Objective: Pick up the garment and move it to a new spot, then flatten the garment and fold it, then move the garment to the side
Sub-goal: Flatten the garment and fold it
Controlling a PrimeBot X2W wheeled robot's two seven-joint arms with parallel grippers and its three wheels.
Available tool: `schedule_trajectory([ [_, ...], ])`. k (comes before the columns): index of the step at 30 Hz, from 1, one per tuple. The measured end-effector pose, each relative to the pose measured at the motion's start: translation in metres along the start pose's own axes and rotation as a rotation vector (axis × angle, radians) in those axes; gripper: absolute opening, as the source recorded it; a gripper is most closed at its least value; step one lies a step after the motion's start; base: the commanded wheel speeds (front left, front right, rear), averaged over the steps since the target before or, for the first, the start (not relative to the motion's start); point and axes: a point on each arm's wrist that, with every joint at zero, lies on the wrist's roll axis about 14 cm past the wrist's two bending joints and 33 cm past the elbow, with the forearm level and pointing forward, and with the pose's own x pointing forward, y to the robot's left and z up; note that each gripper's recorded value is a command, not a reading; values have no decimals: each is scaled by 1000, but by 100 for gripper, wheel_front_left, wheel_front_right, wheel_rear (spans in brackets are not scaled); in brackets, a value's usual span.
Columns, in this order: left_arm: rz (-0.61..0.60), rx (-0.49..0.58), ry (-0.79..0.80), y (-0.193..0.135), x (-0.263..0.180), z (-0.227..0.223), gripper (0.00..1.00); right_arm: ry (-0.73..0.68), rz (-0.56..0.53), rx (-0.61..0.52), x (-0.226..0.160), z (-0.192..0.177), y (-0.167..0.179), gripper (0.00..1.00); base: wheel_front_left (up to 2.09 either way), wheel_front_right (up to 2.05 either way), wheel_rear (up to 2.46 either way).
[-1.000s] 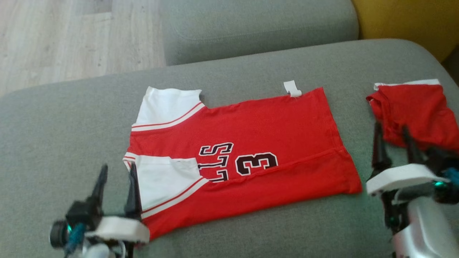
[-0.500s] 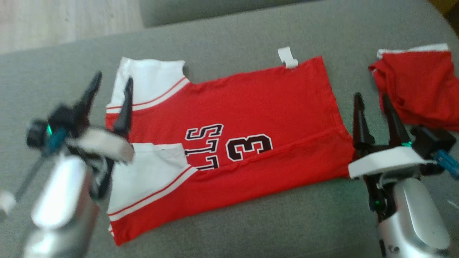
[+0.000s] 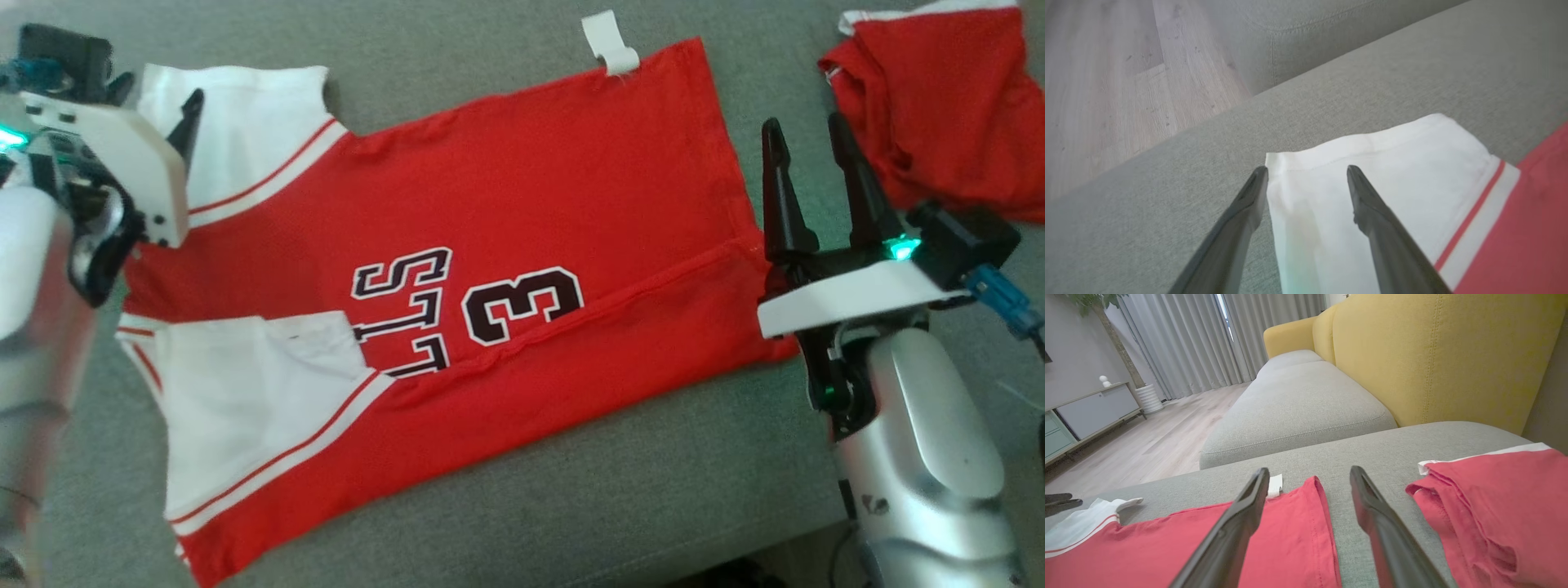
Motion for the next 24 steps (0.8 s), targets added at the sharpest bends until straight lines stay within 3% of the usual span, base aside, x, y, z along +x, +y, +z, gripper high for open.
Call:
schedule_trajectory([
  [8,27,-30,125,22,27,-27,100,0,-9,-8,7,-5,-6,100,0,0,0],
  [18,-17,-110,183,14,41,-35,100,13,-27,-11,8,-13,-13,100,0,0,0],
  [19,-26,-119,194,12,41,-35,78,15,-29,-11,7,-13,-14,100,0,0,0],
  [20,-36,-124,201,10,41,-34,18,18,-32,-10,7,-14,-15,100,0,0,0],
  [21,-49,-124,208,6,40,-34,0,19,-36,-9,7,-15,-16,100,0,0,0],
  [24,-79,-135,185,-4,38,-28,0,13,-48,-9,8,-13,-20,100,0,0,0],
])
